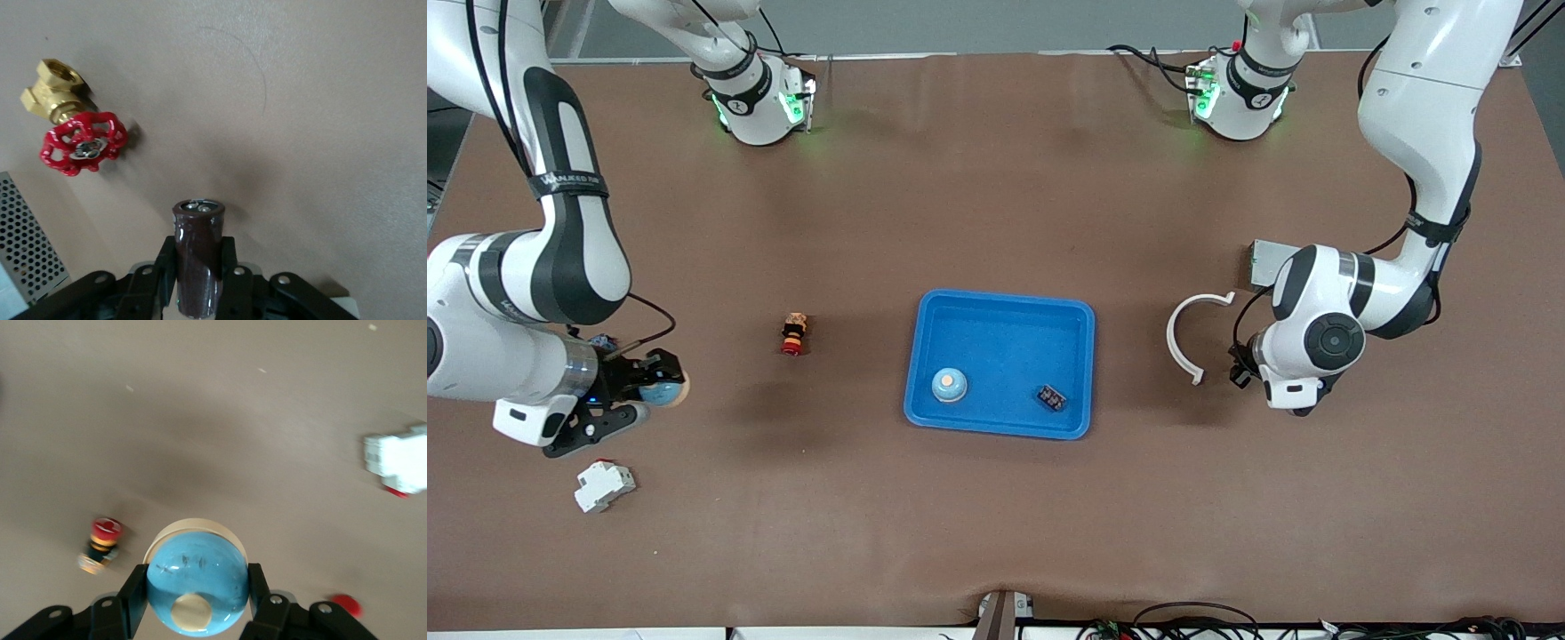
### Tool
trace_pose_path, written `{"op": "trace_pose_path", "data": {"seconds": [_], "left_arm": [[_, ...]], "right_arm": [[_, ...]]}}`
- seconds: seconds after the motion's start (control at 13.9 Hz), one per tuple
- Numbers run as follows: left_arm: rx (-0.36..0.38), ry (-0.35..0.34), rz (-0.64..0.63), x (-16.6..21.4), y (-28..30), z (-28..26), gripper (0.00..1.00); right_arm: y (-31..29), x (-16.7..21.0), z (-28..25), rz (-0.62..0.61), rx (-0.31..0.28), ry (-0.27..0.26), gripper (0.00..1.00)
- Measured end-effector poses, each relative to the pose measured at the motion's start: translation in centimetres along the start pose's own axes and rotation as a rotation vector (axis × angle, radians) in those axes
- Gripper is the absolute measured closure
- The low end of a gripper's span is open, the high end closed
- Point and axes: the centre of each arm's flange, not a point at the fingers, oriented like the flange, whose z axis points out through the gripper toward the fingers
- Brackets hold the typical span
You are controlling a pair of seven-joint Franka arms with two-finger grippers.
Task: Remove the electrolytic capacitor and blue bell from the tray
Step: 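Set the capacitor beside the white arc while the right gripper carries the bell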
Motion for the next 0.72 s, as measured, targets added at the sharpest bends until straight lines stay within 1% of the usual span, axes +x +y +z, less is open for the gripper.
{"op": "trace_pose_path", "data": {"seconds": [0.14, 0.29, 0.43, 0.5, 0.72], "left_arm": [[-0.009, 0.005, -0.003, 0.1, 0.1, -0.3, 0.45], [-0.026, 0.017, -0.007, 0.4, 0.3, -1.4, 0.23], [-0.057, 0.038, -0.009, 0.8, 0.8, -3.3, 0.05], [-0.074, 0.05, -0.008, 0.8, 1.2, -4.5, 0.0], [-0.092, 0.071, 0.011, -0.3, 2.6, -8.1, 0.0]], "right_arm": [[0.2, -0.3, 2.0, -0.006, -0.018, -0.008, 0.36], [0.4, -0.9, 5.1, -0.001, -0.021, -0.001, 0.36], [0.5, -1.9, 8.3, 0.006, -0.019, -0.002, 0.36], [0.5, -2.5, 9.6, 0.009, -0.012, -0.014, 0.36], [-0.2, -3.6, 12.1, 0.007, 0.006, -0.047, 0.36]]}}
